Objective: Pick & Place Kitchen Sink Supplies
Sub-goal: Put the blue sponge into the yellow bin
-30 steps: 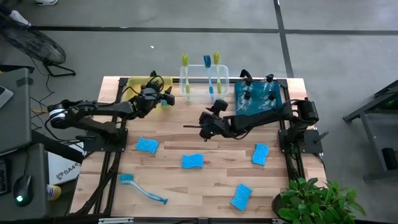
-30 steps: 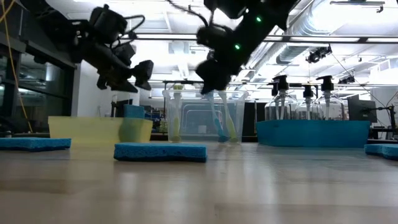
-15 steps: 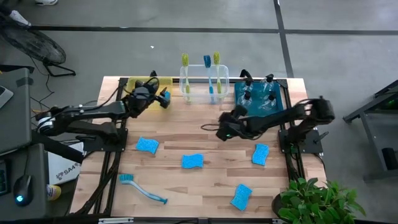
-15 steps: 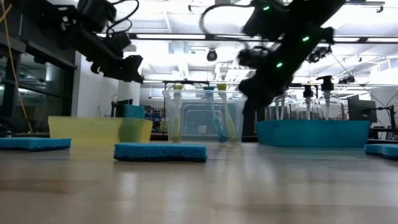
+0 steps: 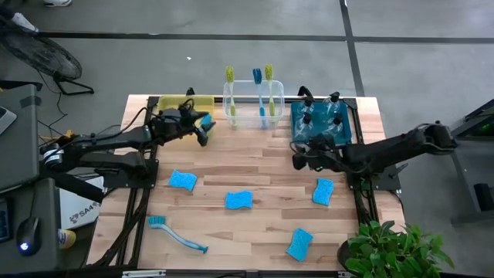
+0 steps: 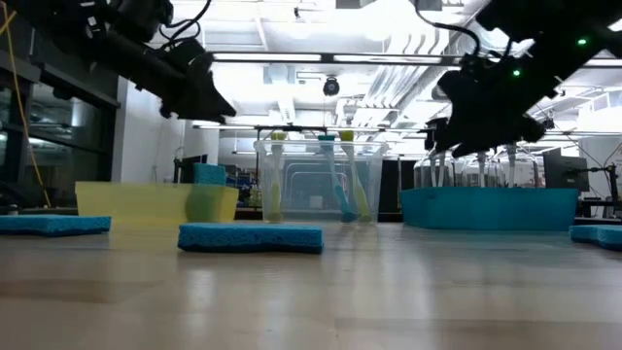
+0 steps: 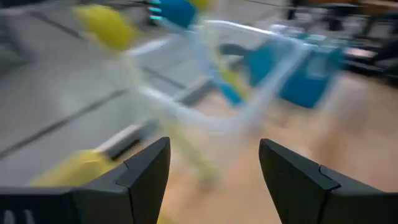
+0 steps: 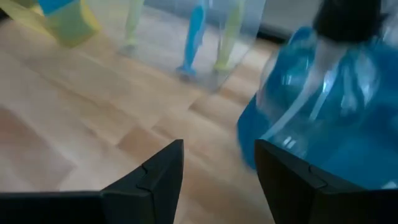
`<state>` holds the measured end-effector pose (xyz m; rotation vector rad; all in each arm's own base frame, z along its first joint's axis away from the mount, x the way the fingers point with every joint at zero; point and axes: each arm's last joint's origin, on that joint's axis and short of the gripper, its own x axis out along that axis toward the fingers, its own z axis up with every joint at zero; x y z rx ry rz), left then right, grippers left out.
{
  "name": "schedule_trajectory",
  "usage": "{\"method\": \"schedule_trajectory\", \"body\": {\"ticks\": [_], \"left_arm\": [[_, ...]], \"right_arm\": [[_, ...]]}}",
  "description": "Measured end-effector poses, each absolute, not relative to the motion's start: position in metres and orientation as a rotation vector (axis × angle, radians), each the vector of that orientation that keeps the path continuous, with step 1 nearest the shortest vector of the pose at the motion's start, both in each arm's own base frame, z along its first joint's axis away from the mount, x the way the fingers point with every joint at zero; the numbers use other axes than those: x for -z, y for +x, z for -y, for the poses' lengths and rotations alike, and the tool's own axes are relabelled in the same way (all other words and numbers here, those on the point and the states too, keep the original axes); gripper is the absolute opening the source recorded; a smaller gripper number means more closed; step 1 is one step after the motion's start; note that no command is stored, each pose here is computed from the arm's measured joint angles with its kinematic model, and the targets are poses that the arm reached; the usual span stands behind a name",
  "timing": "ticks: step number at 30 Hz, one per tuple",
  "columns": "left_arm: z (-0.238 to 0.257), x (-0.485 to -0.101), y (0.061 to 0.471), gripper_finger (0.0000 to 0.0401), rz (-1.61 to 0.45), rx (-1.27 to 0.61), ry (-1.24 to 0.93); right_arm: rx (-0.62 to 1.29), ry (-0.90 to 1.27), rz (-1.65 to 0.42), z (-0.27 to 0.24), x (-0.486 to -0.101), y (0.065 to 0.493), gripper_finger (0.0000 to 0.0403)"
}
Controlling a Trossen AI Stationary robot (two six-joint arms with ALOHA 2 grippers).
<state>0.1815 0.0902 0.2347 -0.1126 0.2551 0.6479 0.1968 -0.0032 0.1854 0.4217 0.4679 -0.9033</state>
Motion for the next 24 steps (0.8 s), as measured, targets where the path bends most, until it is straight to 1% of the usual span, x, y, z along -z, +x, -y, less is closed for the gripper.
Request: {"method": "schedule_trajectory", "body": {"ticks": [2, 4, 7, 9, 15, 19, 24], "left_arm": [[-0.088, -0.235, 0.183, 0.0241, -0.242, -0.553, -0.152], [-0.085, -0.237, 0.185, 0.0241, -0.216, -0.466, -0.206], [-0.078, -0.239, 0.188, 0.0241, -0.201, -0.376, -0.239], [-0.071, -0.24, 0.19, 0.0241, -0.192, -0.339, -0.232], [-0.051, -0.241, 0.197, 0.0241, -0.195, -0.245, -0.215], [-0.038, -0.241, 0.199, 0.0241, -0.2, -0.21, -0.204], [-0.024, -0.241, 0.202, 0.0241, -0.205, -0.205, -0.186]], "right_arm": [[0.857, 0.542, -0.471, 0.001, -0.185, 0.193, 0.0188], [0.757, 0.644, -0.525, -0.001, -0.187, 0.191, 0.0188], [0.603, 0.767, -0.662, -0.007, -0.187, 0.185, 0.0188], [0.558, 0.835, -0.752, -0.01, -0.185, 0.179, 0.0188], [0.606, 1.01, -1.024, -0.025, -0.174, 0.158, 0.0188], [0.649, 1.058, -1.078, -0.037, -0.172, 0.151, 0.0188], [0.702, 1.111, -1.08, -0.048, -0.171, 0.146, 0.0188]]}}
